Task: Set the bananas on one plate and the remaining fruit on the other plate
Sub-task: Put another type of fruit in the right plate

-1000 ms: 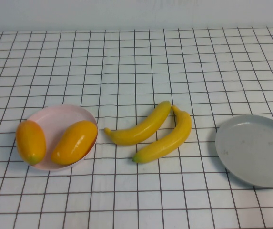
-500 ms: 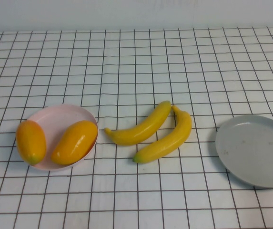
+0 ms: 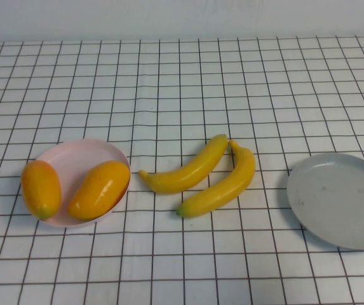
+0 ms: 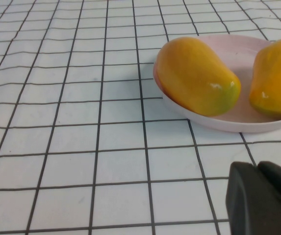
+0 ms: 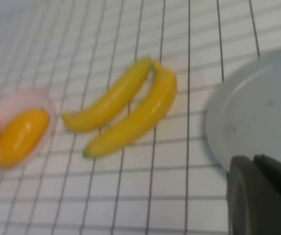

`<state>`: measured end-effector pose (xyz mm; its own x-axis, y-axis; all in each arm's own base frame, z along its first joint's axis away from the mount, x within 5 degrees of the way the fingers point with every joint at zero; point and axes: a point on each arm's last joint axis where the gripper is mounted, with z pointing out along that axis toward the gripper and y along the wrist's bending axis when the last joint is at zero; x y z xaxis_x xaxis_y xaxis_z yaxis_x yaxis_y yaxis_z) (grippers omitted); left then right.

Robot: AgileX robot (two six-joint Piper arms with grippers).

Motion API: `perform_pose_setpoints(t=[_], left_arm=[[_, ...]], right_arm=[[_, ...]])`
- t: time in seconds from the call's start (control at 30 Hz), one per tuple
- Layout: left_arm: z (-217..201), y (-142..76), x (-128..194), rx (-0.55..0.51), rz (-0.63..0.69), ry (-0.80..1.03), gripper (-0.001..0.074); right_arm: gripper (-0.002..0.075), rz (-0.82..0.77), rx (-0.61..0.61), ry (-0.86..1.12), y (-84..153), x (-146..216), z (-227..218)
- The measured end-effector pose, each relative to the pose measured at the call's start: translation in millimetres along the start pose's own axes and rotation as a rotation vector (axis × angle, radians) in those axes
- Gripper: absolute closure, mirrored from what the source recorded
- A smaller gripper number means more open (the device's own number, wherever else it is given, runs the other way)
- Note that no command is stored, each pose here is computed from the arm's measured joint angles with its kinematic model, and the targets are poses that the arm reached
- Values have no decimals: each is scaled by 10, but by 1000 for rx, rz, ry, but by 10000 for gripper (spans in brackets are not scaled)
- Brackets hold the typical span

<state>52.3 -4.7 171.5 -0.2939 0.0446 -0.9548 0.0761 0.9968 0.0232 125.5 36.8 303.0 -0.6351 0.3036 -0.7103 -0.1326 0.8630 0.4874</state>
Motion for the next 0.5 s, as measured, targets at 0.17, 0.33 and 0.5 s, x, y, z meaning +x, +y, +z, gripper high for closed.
perform_pose_setpoints(t=[0.17, 0.33, 0.5], left_arm=[[0, 0, 0, 0, 0, 0, 737], [0, 0, 0, 0, 0, 0, 737], [0, 0, 0, 0, 0, 0, 737]], right_arm=[[742, -67, 65, 369, -4, -458, 390], [742, -168, 176, 592, 16, -748, 930], [742, -367, 349, 670, 227, -980, 1495]])
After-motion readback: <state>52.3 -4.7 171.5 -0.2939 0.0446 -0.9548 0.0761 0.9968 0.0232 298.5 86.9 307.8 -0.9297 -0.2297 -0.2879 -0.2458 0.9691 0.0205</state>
